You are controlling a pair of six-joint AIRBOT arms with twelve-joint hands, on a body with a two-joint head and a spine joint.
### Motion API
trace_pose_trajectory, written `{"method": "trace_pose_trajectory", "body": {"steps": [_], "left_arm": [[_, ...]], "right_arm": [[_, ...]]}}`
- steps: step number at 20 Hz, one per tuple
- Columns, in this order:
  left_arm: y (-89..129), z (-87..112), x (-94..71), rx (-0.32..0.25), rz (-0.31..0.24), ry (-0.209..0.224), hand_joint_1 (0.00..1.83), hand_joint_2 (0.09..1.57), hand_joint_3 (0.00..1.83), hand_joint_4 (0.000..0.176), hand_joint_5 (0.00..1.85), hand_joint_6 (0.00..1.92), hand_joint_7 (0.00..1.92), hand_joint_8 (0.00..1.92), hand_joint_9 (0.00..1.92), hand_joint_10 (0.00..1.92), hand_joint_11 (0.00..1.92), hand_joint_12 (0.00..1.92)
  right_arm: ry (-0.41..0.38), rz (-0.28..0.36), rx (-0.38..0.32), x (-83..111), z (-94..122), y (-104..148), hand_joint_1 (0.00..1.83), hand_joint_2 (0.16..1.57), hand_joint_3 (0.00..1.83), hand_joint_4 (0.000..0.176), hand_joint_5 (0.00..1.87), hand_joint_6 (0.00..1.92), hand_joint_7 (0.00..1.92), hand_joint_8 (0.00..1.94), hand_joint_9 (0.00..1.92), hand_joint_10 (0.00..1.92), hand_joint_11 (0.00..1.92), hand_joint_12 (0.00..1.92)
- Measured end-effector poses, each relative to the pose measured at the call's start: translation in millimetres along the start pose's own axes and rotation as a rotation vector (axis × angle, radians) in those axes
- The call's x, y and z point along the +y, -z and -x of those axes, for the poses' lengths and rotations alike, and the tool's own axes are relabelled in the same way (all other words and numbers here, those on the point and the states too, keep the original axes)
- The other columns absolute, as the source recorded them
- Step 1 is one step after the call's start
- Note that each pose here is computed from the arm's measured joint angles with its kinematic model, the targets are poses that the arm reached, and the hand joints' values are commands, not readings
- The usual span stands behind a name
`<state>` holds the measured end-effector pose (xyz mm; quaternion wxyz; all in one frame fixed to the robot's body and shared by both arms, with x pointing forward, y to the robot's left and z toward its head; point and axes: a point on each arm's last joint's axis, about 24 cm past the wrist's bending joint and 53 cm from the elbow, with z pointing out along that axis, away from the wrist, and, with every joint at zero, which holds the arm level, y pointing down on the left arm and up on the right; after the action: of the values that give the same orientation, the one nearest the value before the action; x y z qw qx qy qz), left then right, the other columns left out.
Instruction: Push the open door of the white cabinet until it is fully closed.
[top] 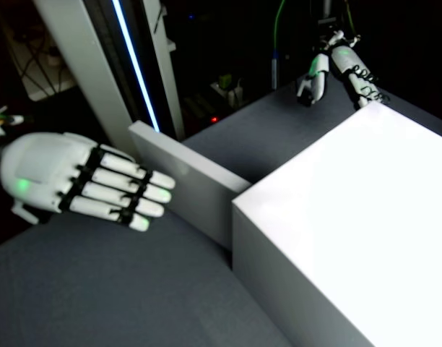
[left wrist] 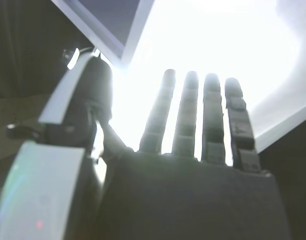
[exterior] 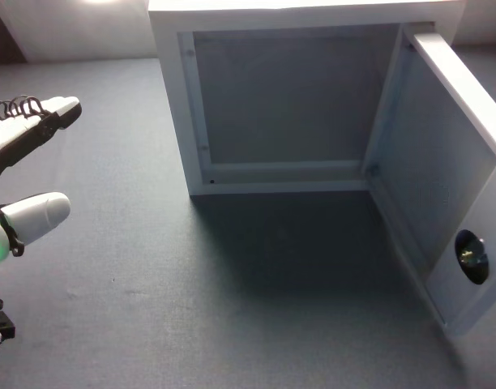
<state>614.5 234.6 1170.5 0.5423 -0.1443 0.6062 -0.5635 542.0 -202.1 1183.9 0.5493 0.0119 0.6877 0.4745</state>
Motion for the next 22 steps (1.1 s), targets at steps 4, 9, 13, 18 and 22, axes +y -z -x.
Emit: {"method": "trace_pose_trajectory", "body": {"steps": [4, 9, 13, 18, 22], "left_arm": [[0.2, 1.5, -1.7, -0.011, -0.005, 0.003, 0.16, 1.49, 0.00, 0.000, 0.00, 0.00, 0.00, 0.00, 0.00, 0.00, 0.00, 0.00], [0.2, 2.8, -1.8, -0.017, -0.006, 0.003, 0.14, 1.48, 0.00, 0.000, 0.00, 0.00, 0.00, 0.00, 0.00, 0.00, 0.00, 0.00], [0.3, 3.2, -2.0, -0.018, -0.007, 0.004, 0.12, 1.48, 0.00, 0.003, 0.00, 0.00, 0.00, 0.00, 0.00, 0.00, 0.00, 0.00], [0.6, 4.0, -1.8, -0.021, -0.006, 0.003, 0.19, 1.48, 0.00, 0.005, 0.00, 0.00, 0.00, 0.00, 0.00, 0.00, 0.00, 0.00], [1.0, 4.9, -1.2, -0.025, -0.004, 0.003, 0.20, 1.47, 0.00, 0.000, 0.00, 0.00, 0.00, 0.00, 0.00, 0.00, 0.00, 0.00]], "right_arm": [[-0.015, 0.047, 0.009, 9.5, -4.9, -7.4, 0.44, 1.29, 0.00, 0.000, 0.23, 0.01, 0.15, 0.01, 0.16, 0.06, 0.00, 0.95], [-0.034, 0.094, 0.031, 17.6, -14.0, -19.9, 0.42, 1.31, 0.00, 0.000, 0.18, 0.00, 0.08, 0.00, 0.12, 0.03, 0.00, 0.60], [-0.051, 0.114, 0.054, 18.6, -23.2, -30.9, 0.40, 1.31, 0.00, 0.000, 0.14, 0.00, 0.05, 0.00, 0.08, 0.01, 0.00, 0.43], [-0.065, 0.150, 0.080, 23.6, -33.4, -45.2, 0.25, 1.33, 0.00, 0.000, 0.14, 0.00, 0.08, 0.00, 0.04, 0.00, 0.00, 0.44], [-0.073, 0.183, 0.090, 29.5, -40.3, -56.3, 0.21, 1.33, 0.00, 0.000, 0.07, 0.00, 0.01, 0.00, 0.01, 0.00, 0.00, 0.20]]}}
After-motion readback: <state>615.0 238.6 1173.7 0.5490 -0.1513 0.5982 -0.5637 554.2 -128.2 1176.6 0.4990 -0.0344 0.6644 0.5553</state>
